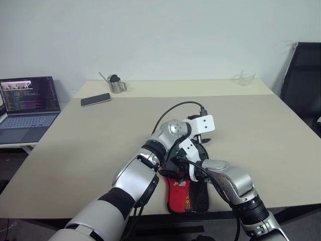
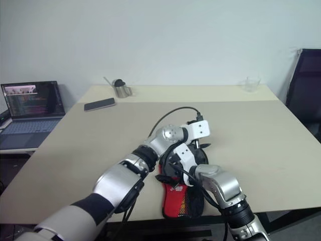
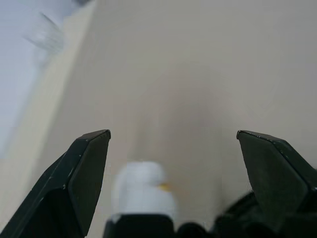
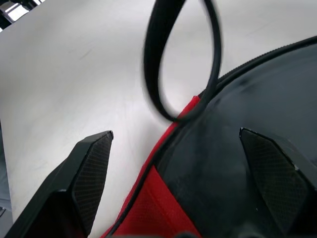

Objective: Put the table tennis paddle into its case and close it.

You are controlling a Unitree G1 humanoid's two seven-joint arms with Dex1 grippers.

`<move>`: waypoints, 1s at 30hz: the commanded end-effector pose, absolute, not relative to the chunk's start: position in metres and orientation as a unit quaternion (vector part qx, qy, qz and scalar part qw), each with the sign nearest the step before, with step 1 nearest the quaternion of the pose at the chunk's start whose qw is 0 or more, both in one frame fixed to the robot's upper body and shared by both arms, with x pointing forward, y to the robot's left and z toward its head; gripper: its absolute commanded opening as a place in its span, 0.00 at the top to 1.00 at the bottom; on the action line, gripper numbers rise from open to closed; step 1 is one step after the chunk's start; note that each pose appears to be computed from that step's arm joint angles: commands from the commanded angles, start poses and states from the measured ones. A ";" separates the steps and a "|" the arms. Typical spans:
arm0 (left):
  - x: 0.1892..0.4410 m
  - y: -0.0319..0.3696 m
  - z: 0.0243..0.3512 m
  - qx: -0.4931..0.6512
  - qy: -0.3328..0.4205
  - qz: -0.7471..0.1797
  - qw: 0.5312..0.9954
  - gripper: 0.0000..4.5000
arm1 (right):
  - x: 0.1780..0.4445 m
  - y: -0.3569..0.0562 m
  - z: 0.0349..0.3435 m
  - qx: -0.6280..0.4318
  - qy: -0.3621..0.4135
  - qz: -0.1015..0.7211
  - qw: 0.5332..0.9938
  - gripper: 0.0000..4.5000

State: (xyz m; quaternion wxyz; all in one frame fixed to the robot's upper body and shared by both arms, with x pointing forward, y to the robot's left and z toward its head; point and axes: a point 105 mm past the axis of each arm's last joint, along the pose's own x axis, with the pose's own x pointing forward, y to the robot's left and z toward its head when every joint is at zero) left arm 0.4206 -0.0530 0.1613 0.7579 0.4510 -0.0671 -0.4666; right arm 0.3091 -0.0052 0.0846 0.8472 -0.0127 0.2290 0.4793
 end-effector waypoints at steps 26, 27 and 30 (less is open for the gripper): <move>0.445 0.031 0.226 0.413 -0.120 -0.408 0.806 0.00 | 0.294 -0.005 0.044 -0.006 0.309 0.479 0.822 0.00; 0.446 0.041 0.229 0.401 -0.118 -0.406 0.813 0.00 | 0.293 -0.005 0.044 -0.005 0.309 0.479 0.822 0.00; 0.444 0.071 0.237 0.352 -0.112 -0.415 0.832 0.00 | 0.293 -0.006 0.044 -0.005 0.310 0.479 0.821 0.00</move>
